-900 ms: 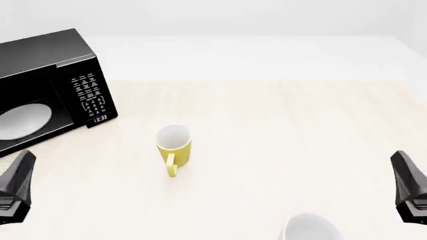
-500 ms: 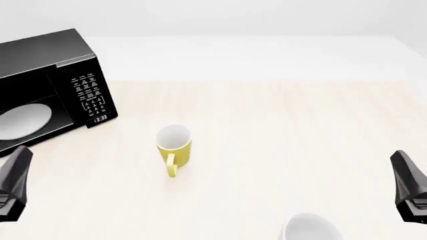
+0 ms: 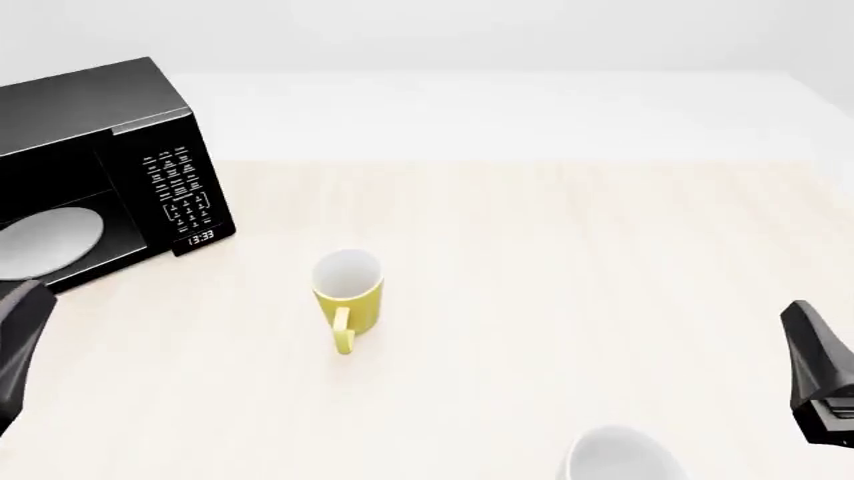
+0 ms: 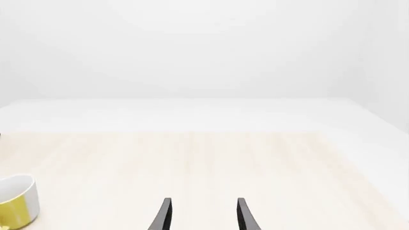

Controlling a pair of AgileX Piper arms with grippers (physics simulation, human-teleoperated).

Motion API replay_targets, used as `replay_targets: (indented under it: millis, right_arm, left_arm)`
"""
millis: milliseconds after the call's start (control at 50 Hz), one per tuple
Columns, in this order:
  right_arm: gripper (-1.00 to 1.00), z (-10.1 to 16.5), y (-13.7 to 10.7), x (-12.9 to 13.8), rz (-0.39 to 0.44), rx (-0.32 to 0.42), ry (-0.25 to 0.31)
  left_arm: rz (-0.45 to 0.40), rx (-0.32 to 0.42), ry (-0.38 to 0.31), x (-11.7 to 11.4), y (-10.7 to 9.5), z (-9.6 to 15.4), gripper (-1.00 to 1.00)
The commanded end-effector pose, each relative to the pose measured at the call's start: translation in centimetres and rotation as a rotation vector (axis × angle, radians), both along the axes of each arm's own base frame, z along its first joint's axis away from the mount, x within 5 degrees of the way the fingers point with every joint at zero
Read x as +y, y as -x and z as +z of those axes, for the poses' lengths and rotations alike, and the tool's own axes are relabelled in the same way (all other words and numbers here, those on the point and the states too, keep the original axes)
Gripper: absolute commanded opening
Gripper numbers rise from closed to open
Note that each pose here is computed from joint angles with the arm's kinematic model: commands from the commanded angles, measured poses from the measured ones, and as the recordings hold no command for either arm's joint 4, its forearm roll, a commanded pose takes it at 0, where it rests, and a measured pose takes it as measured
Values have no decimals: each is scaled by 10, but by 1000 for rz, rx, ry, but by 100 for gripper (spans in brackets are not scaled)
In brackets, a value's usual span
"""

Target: Put the yellow and white mug in the microwave and close it.

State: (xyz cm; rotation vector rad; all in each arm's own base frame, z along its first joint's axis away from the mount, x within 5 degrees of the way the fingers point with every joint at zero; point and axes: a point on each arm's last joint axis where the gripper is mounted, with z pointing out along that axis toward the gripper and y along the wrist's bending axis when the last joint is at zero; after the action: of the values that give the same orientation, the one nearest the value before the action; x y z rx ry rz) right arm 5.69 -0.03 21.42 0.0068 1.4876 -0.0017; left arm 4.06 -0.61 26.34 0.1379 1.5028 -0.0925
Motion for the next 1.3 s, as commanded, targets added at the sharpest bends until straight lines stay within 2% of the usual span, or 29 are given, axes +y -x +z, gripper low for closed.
replay_targets:
  millis: [20, 160, 220, 300, 360, 460, 500, 540, 560, 640, 660, 700, 740, 880, 960, 980, 1020, 1160, 1300]
  right_arm:
    - [100, 0, 0, 0, 0, 0, 0]
    - [100, 0, 0, 0, 0, 0, 0]
    - [100, 0, 0, 0, 0, 0, 0]
    - [100, 0, 0, 0, 0, 0, 1]
    - [100, 0, 0, 0, 0, 0, 0]
    - [100, 0, 0, 0, 0, 0, 0]
    - [100, 0, 0, 0, 0, 0, 1]
    - [100, 0, 0, 0, 0, 0, 0]
    - [100, 0, 0, 0, 0, 0, 1]
    - [100, 0, 0, 0, 0, 0, 1]
    - [100, 0, 0, 0, 0, 0, 0]
    - [100, 0, 0, 0, -1, 0, 0]
    - [100, 0, 0, 0, 0, 0, 0]
    - [100, 0, 0, 0, -1, 0, 0]
    - [100, 0, 0, 0, -1, 0, 0]
    - [100, 0, 0, 0, 0, 0, 1]
    - [100, 0, 0, 0, -1, 1, 0]
    - [100, 0, 0, 0, 0, 0, 1]
    - [100, 0, 0, 0, -1, 1, 1]
  left_arm:
    - [-70, 64, 15, -1, 7, 10, 100]
    - [-129, 106, 2, -3, 7, 6, 100]
    - [-153, 150, 25, -7, 0, 7, 100]
    - [-172, 162, 28, -8, -3, 11, 100]
    - [-188, 221, 58, -13, -13, 13, 100]
    - [-209, 258, 58, -16, -18, 14, 100]
    - [-220, 292, 80, -19, -23, 13, 100]
    - [-230, 294, 82, -20, -24, 16, 100]
    - [-234, 322, 104, -23, -29, 16, 100]
    - [-258, 342, 115, -28, -35, 19, 100]
    - [-258, 344, 113, -29, -36, 20, 100]
    - [-258, 416, 150, -35, -46, 14, 100]
    - [-268, 409, 140, -37, -48, 18, 100]
    - [-265, 479, 193, -46, -62, 14, 100]
    - [-252, 492, 208, -47, -67, 13, 100]
    - [-243, 532, 234, -50, -72, 7, 100]
    - [-248, 516, 223, -50, -73, 9, 100]
    - [-249, 557, 260, -57, -81, 2, 100]
    - [-240, 565, 258, -60, -89, -2, 100]
